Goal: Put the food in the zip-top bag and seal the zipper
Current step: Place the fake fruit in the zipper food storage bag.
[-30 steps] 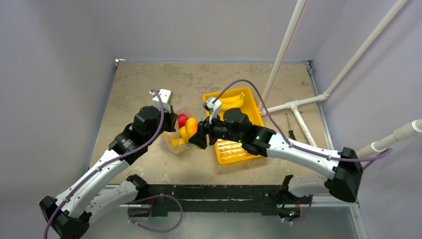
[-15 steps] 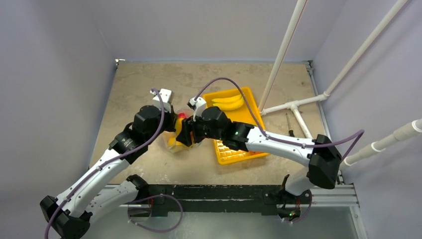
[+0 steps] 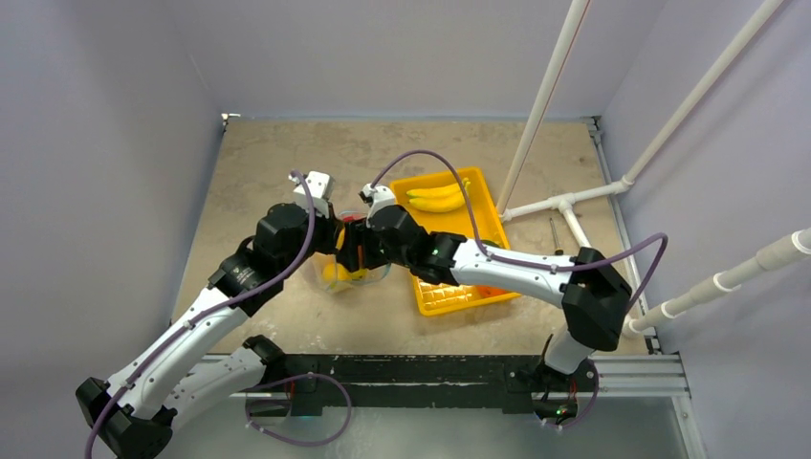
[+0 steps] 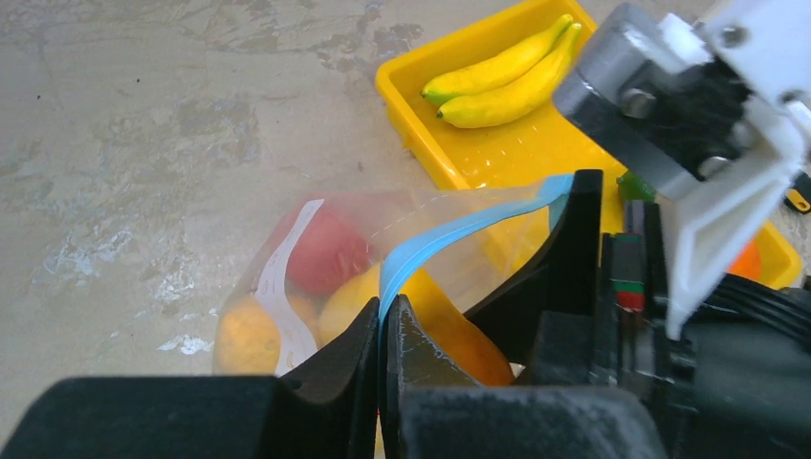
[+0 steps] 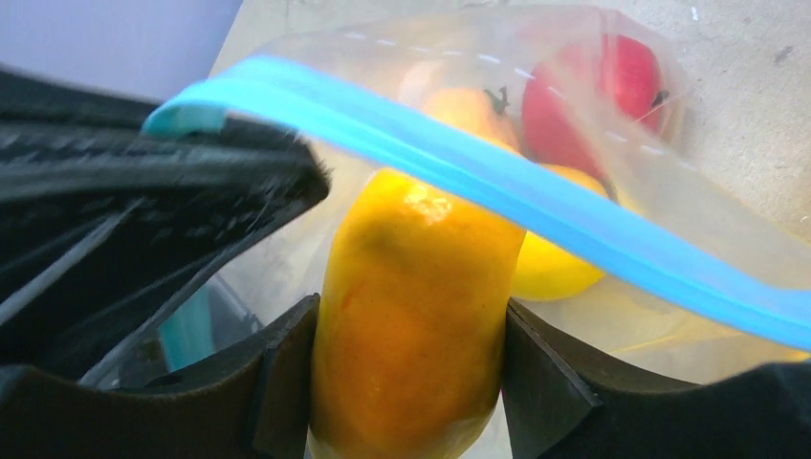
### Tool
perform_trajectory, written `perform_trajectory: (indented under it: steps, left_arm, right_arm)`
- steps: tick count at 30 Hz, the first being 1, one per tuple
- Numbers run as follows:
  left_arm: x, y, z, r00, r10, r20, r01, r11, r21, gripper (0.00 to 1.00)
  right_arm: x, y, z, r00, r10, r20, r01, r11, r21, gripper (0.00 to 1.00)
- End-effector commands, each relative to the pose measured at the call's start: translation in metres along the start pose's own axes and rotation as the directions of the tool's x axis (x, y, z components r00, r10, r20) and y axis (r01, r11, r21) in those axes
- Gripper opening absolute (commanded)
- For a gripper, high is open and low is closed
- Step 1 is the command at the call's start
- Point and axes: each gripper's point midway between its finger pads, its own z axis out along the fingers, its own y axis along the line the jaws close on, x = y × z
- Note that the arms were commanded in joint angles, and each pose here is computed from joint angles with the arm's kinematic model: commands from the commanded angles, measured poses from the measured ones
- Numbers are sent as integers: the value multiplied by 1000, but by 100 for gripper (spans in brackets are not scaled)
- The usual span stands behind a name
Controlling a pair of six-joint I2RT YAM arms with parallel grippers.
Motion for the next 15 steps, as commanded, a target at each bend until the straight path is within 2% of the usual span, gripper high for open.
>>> perform_trajectory:
  steps: [1, 5, 7, 10, 15]
  left_arm:
    - [-11, -3, -3, 1000, -1, 31, 0, 1000, 15, 0]
    - [-11, -2, -3, 999, 2, 32, -3, 1000, 10, 0]
    - [-11, -1, -3, 999, 4, 34, -4, 1000, 5, 0]
    - [-11, 0, -4, 999, 4, 35, -4, 1000, 0, 0]
    - [-11, 0, -3, 999, 5, 35, -5, 1000, -1, 0]
  right_arm:
    - [-37, 2, 12, 990, 80, 119, -84, 996, 23, 19]
    - [-54, -5, 17, 974, 135, 181, -145, 988, 45, 34]
    - [-60, -3, 17, 968, 151, 201, -161, 986, 33, 49]
    - [-66, -3, 17, 960, 169, 221, -182, 982, 42, 66]
    - [-72, 1, 13, 955, 182, 233, -193, 981, 28, 82]
